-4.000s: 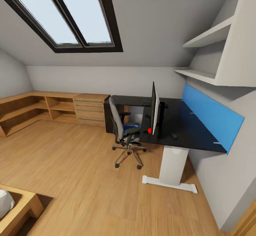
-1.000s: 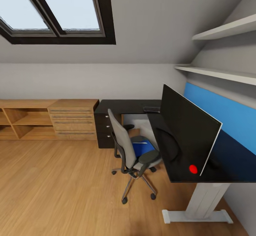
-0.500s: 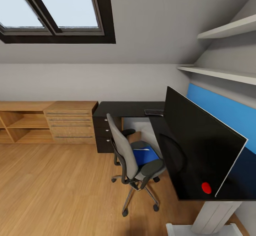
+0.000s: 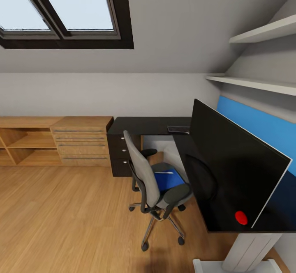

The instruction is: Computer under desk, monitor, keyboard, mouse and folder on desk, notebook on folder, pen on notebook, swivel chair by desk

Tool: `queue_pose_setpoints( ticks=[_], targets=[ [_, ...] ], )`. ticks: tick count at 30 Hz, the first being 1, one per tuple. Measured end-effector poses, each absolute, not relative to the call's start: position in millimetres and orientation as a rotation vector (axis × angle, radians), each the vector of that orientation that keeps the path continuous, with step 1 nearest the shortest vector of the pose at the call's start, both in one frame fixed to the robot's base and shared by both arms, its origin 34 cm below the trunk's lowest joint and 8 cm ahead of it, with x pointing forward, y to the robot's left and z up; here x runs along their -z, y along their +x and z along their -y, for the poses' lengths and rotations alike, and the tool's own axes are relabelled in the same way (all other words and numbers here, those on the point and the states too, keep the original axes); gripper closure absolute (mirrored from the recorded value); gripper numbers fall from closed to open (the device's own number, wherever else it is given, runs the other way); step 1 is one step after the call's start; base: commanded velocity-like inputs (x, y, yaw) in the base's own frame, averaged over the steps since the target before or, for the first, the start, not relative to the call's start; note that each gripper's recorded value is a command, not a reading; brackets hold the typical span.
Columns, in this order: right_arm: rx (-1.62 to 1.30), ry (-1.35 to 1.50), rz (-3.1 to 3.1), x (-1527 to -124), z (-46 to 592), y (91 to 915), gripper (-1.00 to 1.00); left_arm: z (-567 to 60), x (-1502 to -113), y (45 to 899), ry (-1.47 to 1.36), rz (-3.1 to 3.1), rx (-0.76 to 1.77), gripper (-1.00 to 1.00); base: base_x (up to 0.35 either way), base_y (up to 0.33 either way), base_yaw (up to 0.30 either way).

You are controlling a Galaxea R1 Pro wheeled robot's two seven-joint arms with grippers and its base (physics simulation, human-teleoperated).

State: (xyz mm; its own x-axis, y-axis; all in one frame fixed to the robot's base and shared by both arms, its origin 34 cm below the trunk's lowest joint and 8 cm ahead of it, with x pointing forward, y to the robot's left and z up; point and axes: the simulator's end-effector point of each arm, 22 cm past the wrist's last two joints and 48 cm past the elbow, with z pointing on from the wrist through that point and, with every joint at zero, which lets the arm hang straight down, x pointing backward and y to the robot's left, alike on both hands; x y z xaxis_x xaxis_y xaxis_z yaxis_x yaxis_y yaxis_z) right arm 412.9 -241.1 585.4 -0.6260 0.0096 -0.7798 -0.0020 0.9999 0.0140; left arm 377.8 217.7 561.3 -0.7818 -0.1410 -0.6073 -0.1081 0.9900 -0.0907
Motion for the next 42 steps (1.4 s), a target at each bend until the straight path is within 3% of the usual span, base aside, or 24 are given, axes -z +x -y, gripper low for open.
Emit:
queue_pose_setpoints(
  ticks=[33,42],
  targets=[
    [-0.017,0.006,-2.246,-533.5,240.7,413.4,-1.00,-219.5,-507.4,375.6,-0.173,-2.486,0.062,-1.00,0.000,0.000,0.000],
    [-0.015,0.006,-2.244,-518.5,241.4,413.4,-1.00,-244.9,-491.7,372.0,-0.230,-2.485,-0.086,-1.00,0.000,0.000,0.000]
  ],
)
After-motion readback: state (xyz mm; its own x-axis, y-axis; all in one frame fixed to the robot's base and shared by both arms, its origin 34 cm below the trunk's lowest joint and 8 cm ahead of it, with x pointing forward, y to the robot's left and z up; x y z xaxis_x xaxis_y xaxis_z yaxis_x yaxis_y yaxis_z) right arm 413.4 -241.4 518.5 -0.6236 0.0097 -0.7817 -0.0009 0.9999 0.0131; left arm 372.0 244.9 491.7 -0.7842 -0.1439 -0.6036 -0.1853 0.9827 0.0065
